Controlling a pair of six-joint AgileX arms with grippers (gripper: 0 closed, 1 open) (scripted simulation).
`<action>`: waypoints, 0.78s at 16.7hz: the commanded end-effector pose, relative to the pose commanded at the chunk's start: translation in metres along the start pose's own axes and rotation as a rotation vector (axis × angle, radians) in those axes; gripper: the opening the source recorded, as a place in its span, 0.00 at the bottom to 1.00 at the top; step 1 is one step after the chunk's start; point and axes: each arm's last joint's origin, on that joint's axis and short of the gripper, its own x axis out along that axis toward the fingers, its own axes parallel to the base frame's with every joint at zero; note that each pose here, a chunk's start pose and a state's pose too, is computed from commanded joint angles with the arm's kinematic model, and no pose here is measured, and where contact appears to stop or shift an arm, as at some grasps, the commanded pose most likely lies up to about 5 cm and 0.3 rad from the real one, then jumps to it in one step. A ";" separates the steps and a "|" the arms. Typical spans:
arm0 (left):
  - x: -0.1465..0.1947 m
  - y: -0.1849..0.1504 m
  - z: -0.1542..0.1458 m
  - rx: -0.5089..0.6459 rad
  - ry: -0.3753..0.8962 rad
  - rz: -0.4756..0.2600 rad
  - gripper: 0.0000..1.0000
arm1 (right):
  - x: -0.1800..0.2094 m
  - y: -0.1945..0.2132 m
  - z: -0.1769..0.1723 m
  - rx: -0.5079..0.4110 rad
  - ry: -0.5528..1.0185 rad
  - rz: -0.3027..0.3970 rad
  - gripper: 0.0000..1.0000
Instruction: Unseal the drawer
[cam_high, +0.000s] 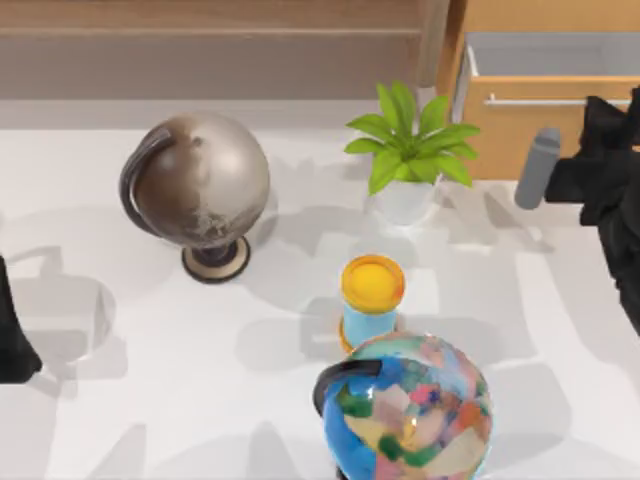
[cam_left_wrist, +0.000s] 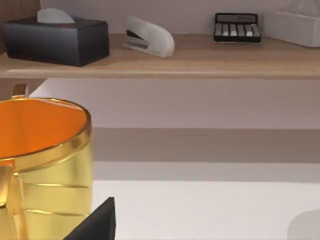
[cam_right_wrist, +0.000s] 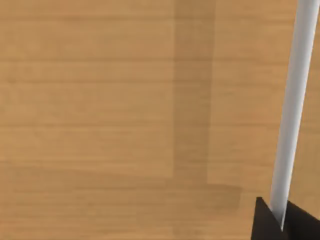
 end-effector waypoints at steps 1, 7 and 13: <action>0.000 0.000 0.000 0.000 0.000 0.000 1.00 | -0.011 0.002 -0.001 -0.002 0.001 0.007 0.00; 0.000 0.000 0.000 0.000 0.000 0.000 1.00 | -0.045 0.002 -0.001 -0.003 -0.004 0.009 0.00; 0.000 0.000 0.000 0.000 0.000 0.000 1.00 | -0.061 0.002 -0.001 -0.003 0.001 0.002 0.00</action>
